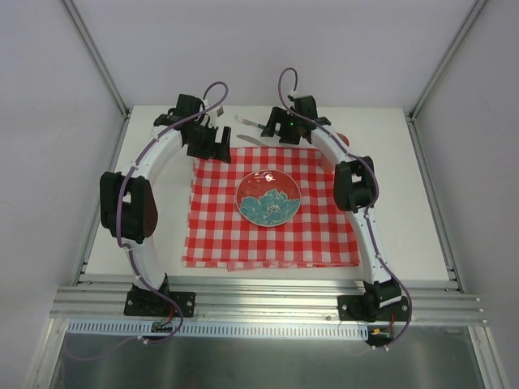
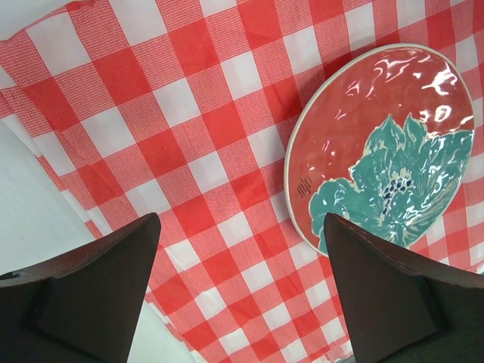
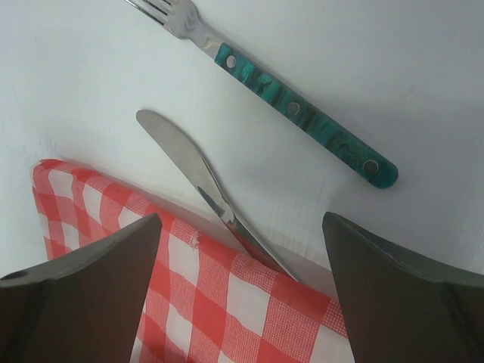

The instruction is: Set the dinner table for one person

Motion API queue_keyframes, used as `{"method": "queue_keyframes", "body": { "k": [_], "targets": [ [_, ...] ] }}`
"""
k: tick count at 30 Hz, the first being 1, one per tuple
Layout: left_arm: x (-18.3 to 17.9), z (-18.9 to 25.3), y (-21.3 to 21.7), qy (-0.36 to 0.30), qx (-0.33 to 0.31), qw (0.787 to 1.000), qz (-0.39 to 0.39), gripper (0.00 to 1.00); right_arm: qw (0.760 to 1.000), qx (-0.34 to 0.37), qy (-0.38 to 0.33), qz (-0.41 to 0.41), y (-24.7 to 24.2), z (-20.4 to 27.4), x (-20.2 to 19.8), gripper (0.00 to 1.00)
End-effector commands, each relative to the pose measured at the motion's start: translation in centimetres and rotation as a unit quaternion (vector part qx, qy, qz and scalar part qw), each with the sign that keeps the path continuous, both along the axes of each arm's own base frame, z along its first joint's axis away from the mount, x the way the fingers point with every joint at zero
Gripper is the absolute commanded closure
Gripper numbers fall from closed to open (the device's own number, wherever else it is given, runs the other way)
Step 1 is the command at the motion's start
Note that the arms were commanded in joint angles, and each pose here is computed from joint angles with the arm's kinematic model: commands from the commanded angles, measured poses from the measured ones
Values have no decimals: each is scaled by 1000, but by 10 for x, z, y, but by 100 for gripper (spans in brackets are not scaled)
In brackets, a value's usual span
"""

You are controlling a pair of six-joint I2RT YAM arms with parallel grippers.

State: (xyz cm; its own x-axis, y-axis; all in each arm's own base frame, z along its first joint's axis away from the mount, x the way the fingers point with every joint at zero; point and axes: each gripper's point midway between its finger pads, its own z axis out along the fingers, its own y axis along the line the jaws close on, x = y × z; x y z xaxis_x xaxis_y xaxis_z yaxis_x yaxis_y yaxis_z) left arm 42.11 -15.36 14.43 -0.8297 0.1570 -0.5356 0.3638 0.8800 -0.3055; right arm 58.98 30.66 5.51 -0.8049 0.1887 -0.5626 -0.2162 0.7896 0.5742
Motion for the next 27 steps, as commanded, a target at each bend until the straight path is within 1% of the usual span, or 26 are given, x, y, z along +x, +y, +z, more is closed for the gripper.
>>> {"method": "queue_keyframes", "body": {
  "k": [1, 3, 4, 6, 7, 10, 11, 13, 16, 23, 27],
  "targets": [
    [2, 6, 1, -8, 5, 1000, -2, 9, 999, -17, 38, 18, 1, -6, -22, 7],
    [6, 8, -3, -12, 4, 1000, -5, 9, 998, -46, 43, 17, -4, -8, -27, 9],
    [8, 9, -5, -13, 4, 1000, -4, 9, 996, -66, 62, 26, -9, -15, -37, 9],
    [12, 13, -10, -20, 1, 1000, -7, 8, 994, -71, 74, 37, -9, -18, -46, 9],
    [13, 13, -11, -21, 1, 1000, -8, 8, 992, -81, 92, 38, -13, -25, -54, 10],
    [15, 13, -16, -24, 3, 1000, -10, 8, 991, -70, 102, 56, -11, -29, -63, 11],
    [15, 13, -17, -24, 4, 1000, -11, 8, 991, -56, 95, 76, -4, -25, -64, 11],
    [13, 10, -19, -20, 5, 1000, -13, 8, 992, -50, 75, 86, 1, -16, -58, 11],
    [10, 7, -19, -15, 7, 1000, -14, 8, 993, -44, 65, 92, 6, -10, -55, 10],
    [12, 6, -20, -16, 8, 1000, -12, 8, 988, -32, 104, 109, 8, -13, -79, 10],
    [15, 6, -22, -18, 7, 1000, -14, 8, 987, -13, 108, 120, 14, -2, -85, 10]
  ]
}}
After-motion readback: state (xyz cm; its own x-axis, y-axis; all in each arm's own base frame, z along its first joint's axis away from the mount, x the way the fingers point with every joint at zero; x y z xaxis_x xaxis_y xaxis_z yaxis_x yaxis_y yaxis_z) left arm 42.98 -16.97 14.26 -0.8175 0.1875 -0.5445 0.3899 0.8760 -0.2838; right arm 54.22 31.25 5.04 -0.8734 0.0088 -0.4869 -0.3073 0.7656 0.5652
